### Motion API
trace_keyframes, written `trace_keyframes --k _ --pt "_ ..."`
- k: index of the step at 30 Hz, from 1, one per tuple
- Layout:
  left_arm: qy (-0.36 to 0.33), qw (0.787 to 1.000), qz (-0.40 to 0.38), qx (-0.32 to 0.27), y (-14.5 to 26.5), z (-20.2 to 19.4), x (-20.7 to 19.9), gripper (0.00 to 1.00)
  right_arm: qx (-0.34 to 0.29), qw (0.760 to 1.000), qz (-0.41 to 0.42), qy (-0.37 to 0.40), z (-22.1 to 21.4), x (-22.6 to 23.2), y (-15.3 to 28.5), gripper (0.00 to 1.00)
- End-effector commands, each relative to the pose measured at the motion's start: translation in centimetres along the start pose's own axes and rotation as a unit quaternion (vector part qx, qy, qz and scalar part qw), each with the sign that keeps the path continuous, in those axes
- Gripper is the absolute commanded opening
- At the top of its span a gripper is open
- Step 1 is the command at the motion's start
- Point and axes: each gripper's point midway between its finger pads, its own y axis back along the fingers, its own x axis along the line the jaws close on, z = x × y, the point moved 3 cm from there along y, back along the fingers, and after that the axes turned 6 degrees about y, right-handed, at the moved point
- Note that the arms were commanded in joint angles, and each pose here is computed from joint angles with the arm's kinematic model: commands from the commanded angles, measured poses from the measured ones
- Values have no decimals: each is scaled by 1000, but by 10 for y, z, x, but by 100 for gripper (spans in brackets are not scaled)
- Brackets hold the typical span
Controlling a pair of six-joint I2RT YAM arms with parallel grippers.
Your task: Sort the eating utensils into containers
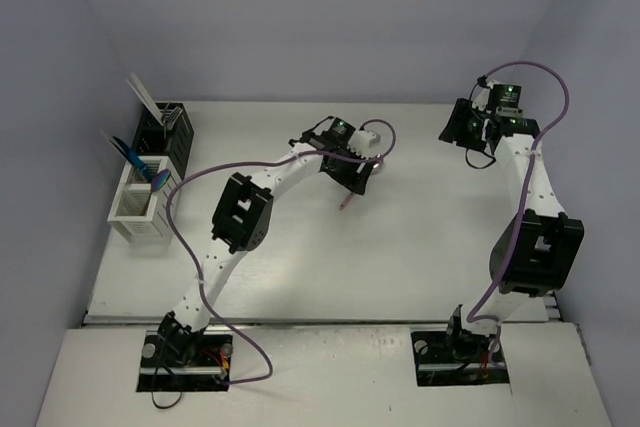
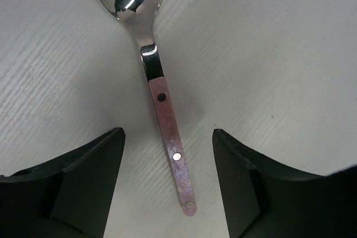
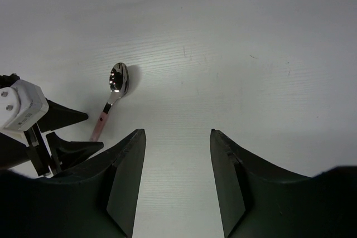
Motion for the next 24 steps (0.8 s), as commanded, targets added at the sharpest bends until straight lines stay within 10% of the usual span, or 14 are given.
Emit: trace_keyframes --k 1,15,24 --pt "-46 994 99 18 5 2 1 57 -43 999 12 14 21 3 15 46" --pt "-88 964 202 150 36 -63 35 7 -31 999 13 9 12 -2 12 42" --pt "-121 946 170 249 116 -155 28 0 -35 999 21 12 12 1 17 41"
